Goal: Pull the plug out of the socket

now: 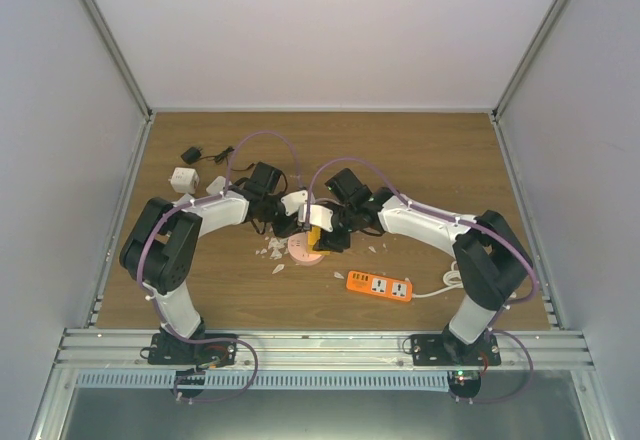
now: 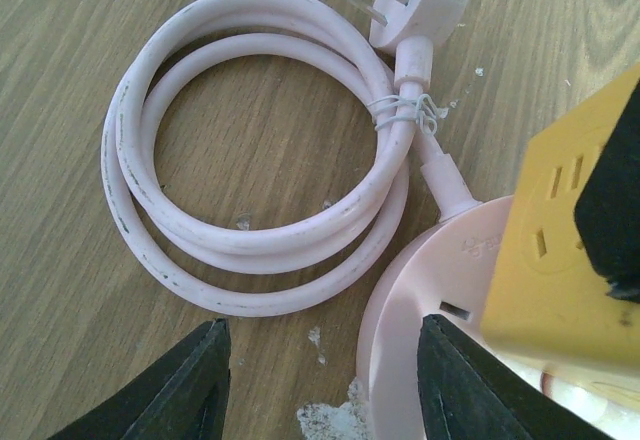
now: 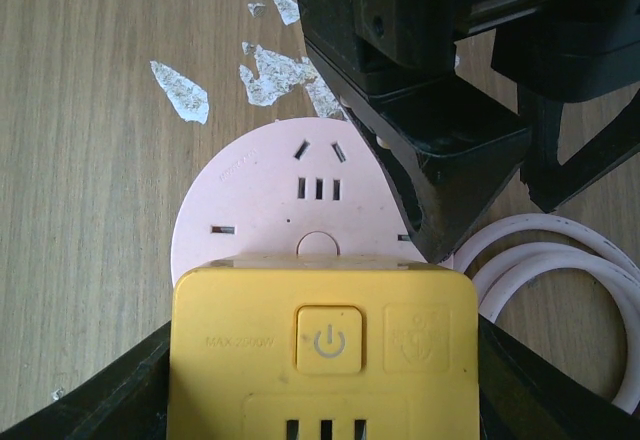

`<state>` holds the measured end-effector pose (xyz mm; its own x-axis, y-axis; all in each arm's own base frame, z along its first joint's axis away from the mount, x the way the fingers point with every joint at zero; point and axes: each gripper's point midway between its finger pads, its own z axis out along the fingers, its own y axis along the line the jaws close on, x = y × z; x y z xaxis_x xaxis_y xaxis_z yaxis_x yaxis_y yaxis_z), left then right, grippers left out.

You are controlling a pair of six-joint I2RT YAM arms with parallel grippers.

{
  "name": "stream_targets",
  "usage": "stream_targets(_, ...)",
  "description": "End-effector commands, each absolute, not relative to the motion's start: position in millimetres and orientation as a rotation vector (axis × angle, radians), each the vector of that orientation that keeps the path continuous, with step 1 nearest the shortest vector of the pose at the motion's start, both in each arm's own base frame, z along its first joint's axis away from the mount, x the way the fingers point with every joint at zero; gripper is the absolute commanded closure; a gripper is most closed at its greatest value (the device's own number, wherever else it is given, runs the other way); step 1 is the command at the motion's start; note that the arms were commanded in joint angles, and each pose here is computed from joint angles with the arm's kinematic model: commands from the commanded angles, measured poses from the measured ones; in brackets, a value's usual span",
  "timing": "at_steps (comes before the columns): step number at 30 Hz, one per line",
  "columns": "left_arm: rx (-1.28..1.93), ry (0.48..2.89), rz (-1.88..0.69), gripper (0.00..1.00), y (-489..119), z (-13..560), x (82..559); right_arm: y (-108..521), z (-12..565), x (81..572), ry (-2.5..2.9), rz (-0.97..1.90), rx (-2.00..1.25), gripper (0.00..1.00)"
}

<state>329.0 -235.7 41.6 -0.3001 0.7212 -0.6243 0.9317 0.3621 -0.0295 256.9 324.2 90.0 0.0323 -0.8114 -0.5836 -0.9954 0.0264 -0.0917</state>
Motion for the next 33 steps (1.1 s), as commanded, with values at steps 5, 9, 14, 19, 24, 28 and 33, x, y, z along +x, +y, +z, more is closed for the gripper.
stream_targets(5,1.567,2.491,-0.236,0.49,-162.5,-40.1,287.9,347.0,171.0,256.5,1.623,0.634,-1.735,0.71)
stream_targets(9,1.569,2.49,-0.232,0.49,-162.3,-40.1,288.4,345.3,173.7,256.1,1.625,0.648,-1.73,0.71)
stream_targets(14,1.571,2.492,-0.231,0.5,-162.1,-40.4,288.7,340.8,170.4,256.8,1.644,0.672,-1.724,0.71)
stream_targets(19,1.529,2.468,-0.278,0.46,-168.0,-22.6,299.2,333.4,142.8,260.0,1.684,0.613,-1.742,0.71)
stream_targets(24,1.513,2.384,-0.431,0.32,-184.6,16.0,295.9,328.4,123.7,261.1,1.717,0.574,-1.758,0.72)
stream_targets(28,1.563,2.255,-0.462,0.3,-189.3,30.0,281.7,330.4,122.4,260.2,1.719,0.59,-1.76,0.71)
stream_targets(33,1.656,1.948,-0.578,0.34,-204.8,59.9,253.8,332.1,122.0,258.9,1.717,0.607,-1.766,0.71)
